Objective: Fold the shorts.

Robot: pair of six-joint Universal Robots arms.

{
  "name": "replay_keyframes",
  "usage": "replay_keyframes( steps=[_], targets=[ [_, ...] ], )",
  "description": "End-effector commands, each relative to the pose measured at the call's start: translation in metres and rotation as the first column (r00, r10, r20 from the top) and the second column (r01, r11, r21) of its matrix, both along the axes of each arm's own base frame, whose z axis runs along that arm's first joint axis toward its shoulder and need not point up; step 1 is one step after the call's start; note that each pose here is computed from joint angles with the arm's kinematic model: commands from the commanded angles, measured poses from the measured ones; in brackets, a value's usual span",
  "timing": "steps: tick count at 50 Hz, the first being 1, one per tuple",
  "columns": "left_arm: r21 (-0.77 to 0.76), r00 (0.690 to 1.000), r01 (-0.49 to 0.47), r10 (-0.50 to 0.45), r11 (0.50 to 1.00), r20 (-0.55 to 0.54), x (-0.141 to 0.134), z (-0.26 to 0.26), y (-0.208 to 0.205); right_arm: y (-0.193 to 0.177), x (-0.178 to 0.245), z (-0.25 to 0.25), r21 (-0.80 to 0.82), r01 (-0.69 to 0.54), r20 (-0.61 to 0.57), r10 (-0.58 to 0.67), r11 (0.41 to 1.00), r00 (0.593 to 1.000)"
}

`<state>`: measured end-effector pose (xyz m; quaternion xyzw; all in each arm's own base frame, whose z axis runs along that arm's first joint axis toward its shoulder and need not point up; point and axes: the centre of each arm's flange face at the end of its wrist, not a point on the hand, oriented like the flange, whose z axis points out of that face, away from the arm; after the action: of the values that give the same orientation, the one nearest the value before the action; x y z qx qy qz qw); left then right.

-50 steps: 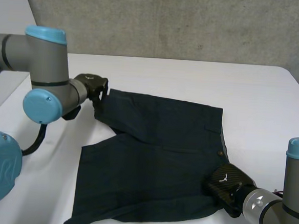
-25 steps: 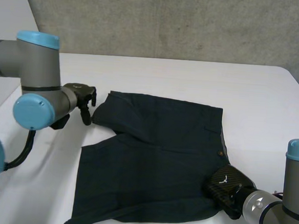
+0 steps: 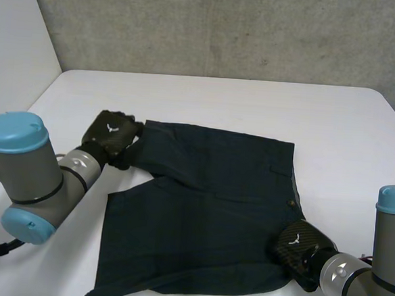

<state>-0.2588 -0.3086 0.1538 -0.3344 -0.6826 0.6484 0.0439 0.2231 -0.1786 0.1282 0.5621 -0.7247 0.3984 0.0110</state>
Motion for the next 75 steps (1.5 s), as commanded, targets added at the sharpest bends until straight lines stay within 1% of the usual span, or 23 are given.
replay_keyframes(
  steps=[1,17,21,23,28,40,44,47,48,51,52,54,55,56,58,59,62,63,66,69,70,73,75],
  targets=[
    [-0.005,0.993,0.011,-0.011,1.0,0.122,-0.001,-0.024,-0.01,0.001,0.0,-0.002,0.007,0.0,-0.003,0.0,1.0,1.0],
    [0.028,0.992,0.004,-0.008,1.0,0.129,-0.005,-0.036,-0.025,0.001,-0.001,-0.003,0.011,0.003,-0.004,-0.003,1.0,1.0],
    [0.03,0.99,-0.026,0.022,0.999,0.14,-0.002,-0.038,-0.029,0.001,-0.001,-0.004,0.017,0.003,-0.006,-0.003,1.0,1.0],
    [0.033,0.987,-0.061,0.055,0.998,0.153,0.001,-0.039,-0.029,0.001,-0.001,-0.004,0.017,0.003,-0.006,-0.003,1.0,1.0],
    [0.057,0.981,-0.082,0.071,0.995,0.181,0.004,-0.039,-0.022,0.001,-0.001,-0.003,0.017,0.004,-0.005,-0.004,1.0,1.0],
    [0.132,0.975,-0.086,0.056,0.987,0.216,0.006,-0.029,-0.004,0.002,-0.002,-0.002,0.021,0.007,-0.009,-0.007,1.0,1.0],
    [0.121,0.978,-0.082,0.057,0.989,0.2,0.004,-0.022,-0.004,0.001,-0.002,0.0,0.011,0.011,-0.006,-0.011,1.0,1.0],
    [0.075,0.983,-0.094,0.08,0.993,0.168,0.008,0.005,-0.004,-0.001,-0.001,0.002,0.008,0.016,-0.001,-0.015,1.0,1.0],
    [0.068,0.985,-0.1,0.089,0.993,0.148,0.011,0.017,0.0,-0.002,-0.001,0.003,0.004,0.022,0.007,-0.022,1.0,1.0],
    [0.1,0.99,-0.115,0.105,0.988,0.098,0.015,0.033,0.012,-0.004,0.0,0.005,0.009,0.041,0.028,-0.042,0.999,0.999],
    [0.148,0.992,-0.127,0.122,0.981,0.045,0.019,0.044,0.023,-0.006,0.0,0.005,0.012,0.058,0.04,-0.058,0.998,0.997],
    [0.219,0.989,-0.137,0.145,0.966,-0.021,0.022,0.053,0.038,-0.009,0.0,0.007,0.013,0.08,0.058,-0.081,0.997,0.995],
    [0.262,0.986,-0.138,0.156,0.955,-0.049,0.024,0.056,0.047,-0.013,-0.001,0.009,0.019,0.107,0.078,-0.108,0.994,0.991],
    [0.337,0.979,-0.143,0.183,0.931,-0.091,0.028,0.059,0.065,-0.015,-0.002,0.01,0.023,0.124,0.085,-0.125,0.992,0.988],
    [0.411,0.972,-0.136,0.202,0.902,-0.121,0.03,0.061,0.083,-0.019,-0.004,0.011,0.031,0.15,0.101,-0.152,0.988,0.983],
    [0.463,0.969,-0.127,0.209,0.878,-0.131,0.031,0.061,0.103,-0.021,-0.004,0.012,0.034,0.162,0.113,-0.165,0.986,0.98],
    [0.511,0.977,-0.102,0.183,0.853,-0.111,0.032,0.056,0.134,-0.023,-0.004,0.012,0.037,0.17,0.129,-0.173,0.985,0.976],
    [0.522,0.982,-0.086,0.16,0.849,-0.098,0.032,0.052,0.15,-0.023,-0.004,0.012,0.036,0.171,0.131,-0.174,0.985,0.976],
    [0.521,0.991,-0.054,0.11,0.852,-0.078,0.032,0.042,0.173,-0.023,-0.004,0.012,0.036,0.171,0.133,-0.174,0.985,0.976],
    [0.533,0.995,-0.039,0.08,0.845,-0.054,0.032,0.033,0.185,-0.024,-0.004,0.012,0.034,0.179,0.137,-0.182,0.983,0.974],
    [0.55,0.998,-0.025,0.049,0.835,-0.029,0.031,0.026,0.195,-0.024,-0.004,0.012,0.033,0.179,0.138,-0.182,0.983,0.974],
    [0.576,1.0,-0.007,0.003,0.818,0.009,0.03,0.015,0.209,-0.024,-0.004,0.012,0.036,0.182,0.138,-0.185,0.983,0.973],
    [0.586,1.0,-0.012,-0.004,0.811,0.026,0.03,0.01,0.21,-0.023,-0.004,0.012,0.037,0.182,0.137,-0.185,0.983,0.973]
  ],
)
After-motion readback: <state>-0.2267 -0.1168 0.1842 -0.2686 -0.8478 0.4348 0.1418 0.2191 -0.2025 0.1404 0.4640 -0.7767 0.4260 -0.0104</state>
